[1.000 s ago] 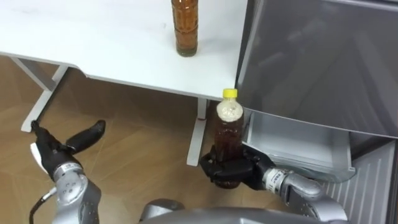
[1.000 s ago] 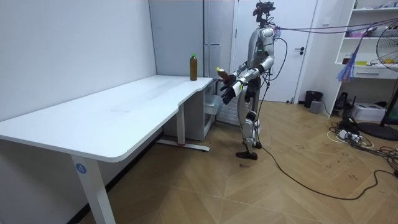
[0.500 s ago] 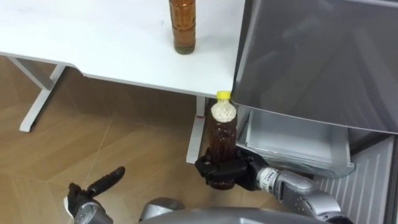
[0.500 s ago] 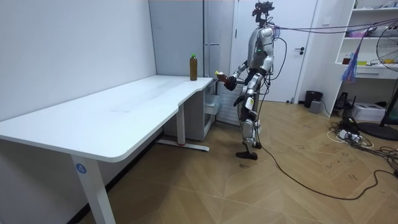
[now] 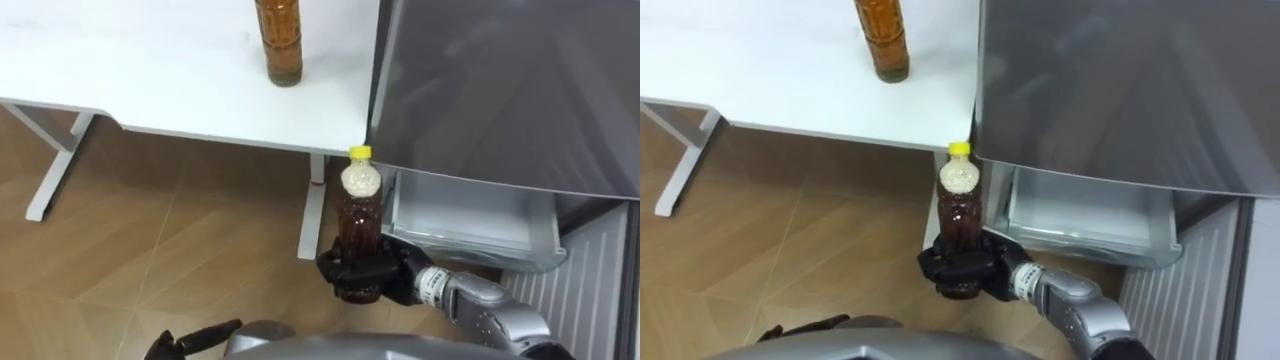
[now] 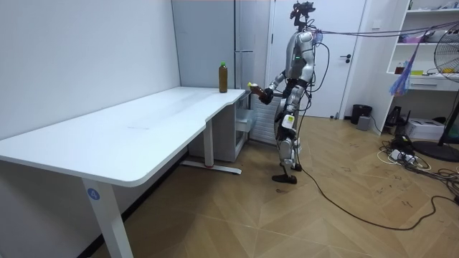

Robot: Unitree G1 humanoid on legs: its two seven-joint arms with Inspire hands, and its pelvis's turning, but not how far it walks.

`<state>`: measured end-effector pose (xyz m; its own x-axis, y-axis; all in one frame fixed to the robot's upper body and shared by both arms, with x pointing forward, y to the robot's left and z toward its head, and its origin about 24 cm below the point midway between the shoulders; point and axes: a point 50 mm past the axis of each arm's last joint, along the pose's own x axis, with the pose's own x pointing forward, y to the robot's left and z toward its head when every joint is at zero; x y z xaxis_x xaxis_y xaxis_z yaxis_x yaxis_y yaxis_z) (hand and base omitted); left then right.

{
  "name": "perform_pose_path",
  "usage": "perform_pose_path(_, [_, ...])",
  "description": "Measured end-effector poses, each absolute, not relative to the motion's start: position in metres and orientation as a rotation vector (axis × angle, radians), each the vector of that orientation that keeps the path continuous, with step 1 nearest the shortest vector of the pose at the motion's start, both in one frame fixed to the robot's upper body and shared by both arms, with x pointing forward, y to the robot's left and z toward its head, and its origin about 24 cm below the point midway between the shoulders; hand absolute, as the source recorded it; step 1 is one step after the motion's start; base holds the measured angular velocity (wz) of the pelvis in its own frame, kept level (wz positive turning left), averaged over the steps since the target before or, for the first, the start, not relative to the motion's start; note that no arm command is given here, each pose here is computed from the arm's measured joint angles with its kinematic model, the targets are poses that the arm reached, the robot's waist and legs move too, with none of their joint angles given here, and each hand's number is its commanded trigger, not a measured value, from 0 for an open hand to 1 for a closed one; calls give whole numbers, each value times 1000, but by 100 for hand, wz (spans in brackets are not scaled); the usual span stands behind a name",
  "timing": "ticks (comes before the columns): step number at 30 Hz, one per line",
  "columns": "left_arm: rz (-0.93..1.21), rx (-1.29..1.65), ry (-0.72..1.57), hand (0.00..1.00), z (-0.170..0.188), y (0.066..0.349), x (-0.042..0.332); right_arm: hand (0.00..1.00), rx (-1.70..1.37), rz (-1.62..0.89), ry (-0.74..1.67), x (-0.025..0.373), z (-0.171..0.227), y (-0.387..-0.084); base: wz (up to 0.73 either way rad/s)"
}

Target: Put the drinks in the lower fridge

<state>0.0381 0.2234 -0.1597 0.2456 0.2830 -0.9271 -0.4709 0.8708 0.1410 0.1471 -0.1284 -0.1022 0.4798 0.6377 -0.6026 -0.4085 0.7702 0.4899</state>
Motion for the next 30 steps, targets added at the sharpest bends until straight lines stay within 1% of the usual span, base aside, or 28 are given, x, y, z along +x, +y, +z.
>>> perform_pose_path(4, [393,-74,1220,0,-159,224,42,100,291,639,843,150,-100,-133,-1])
perform_pose_path(14, [235,123,1209,0,-157,227,52,100,289,621,813,156,-95,-138,3])
perform_pose_path(19, [202,159,1188,0,-156,226,60,100,292,593,866,148,-104,-143,0])
perform_pose_path(30, [174,195,1188,0,-156,227,61,100,305,527,868,149,-106,-145,-2])
